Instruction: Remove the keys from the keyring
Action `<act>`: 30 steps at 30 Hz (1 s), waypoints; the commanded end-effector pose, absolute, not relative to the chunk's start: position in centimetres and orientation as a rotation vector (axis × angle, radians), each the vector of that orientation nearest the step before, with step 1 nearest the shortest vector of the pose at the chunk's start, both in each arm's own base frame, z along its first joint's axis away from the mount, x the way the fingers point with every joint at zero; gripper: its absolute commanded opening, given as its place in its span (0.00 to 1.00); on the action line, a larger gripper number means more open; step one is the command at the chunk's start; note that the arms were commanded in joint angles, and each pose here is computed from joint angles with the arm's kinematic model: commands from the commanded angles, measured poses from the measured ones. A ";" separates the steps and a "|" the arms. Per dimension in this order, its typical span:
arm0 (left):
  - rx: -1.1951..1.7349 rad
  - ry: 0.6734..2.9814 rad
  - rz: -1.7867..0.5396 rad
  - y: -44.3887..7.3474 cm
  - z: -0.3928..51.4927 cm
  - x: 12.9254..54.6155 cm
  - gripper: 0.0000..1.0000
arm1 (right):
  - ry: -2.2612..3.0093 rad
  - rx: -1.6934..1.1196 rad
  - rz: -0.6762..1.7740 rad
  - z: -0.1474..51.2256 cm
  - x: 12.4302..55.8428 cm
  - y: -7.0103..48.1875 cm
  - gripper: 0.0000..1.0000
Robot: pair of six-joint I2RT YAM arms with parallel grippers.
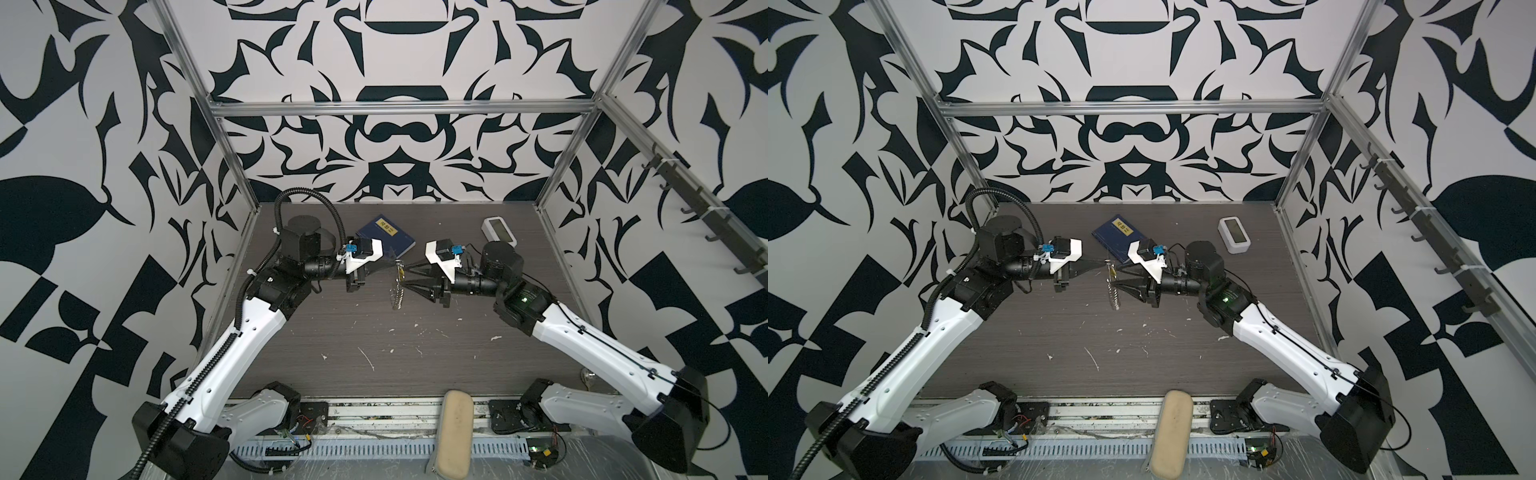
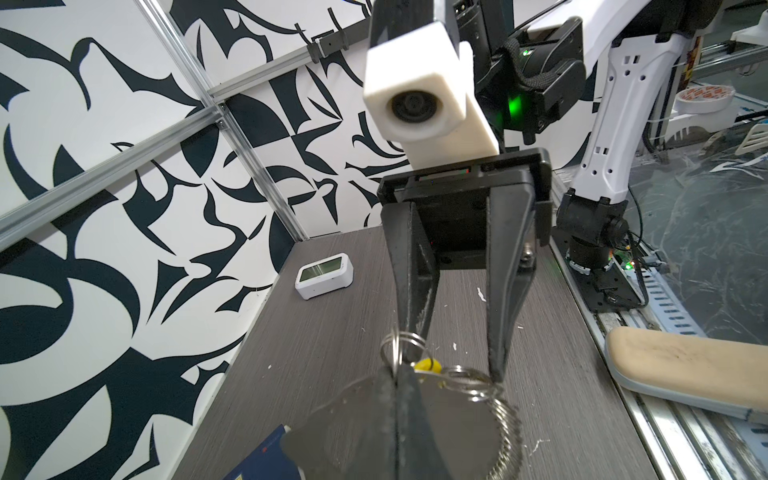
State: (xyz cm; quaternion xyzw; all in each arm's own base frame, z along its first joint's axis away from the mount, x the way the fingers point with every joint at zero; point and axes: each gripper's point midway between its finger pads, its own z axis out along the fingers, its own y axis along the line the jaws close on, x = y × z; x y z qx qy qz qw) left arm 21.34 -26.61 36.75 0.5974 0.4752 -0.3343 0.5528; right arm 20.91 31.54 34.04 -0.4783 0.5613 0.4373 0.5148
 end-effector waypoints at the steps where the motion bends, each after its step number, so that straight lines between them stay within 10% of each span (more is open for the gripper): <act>1: 1.423 1.059 -0.794 -26.4 37.9 20.4 0.00 | 1.274 -1.146 1.016 36.6 21.2 31.8 0.42; 11: 1.425 1.058 -0.779 -26.2 37.8 20.2 0.00 | 1.245 -1.155 0.967 37.7 21.7 31.9 0.00; 19: 1.419 1.070 -0.767 -26.1 37.7 20.3 0.00 | 1.265 -1.126 0.933 37.8 21.9 31.3 0.00; 23: 1.420 1.066 -0.770 -26.1 37.8 20.2 0.00 | 1.247 -1.127 0.946 38.2 21.5 31.2 0.28; 30: 1.472 1.057 -0.770 -26.1 37.1 19.7 0.00 | 1.194 -1.239 0.862 38.4 20.7 30.9 0.32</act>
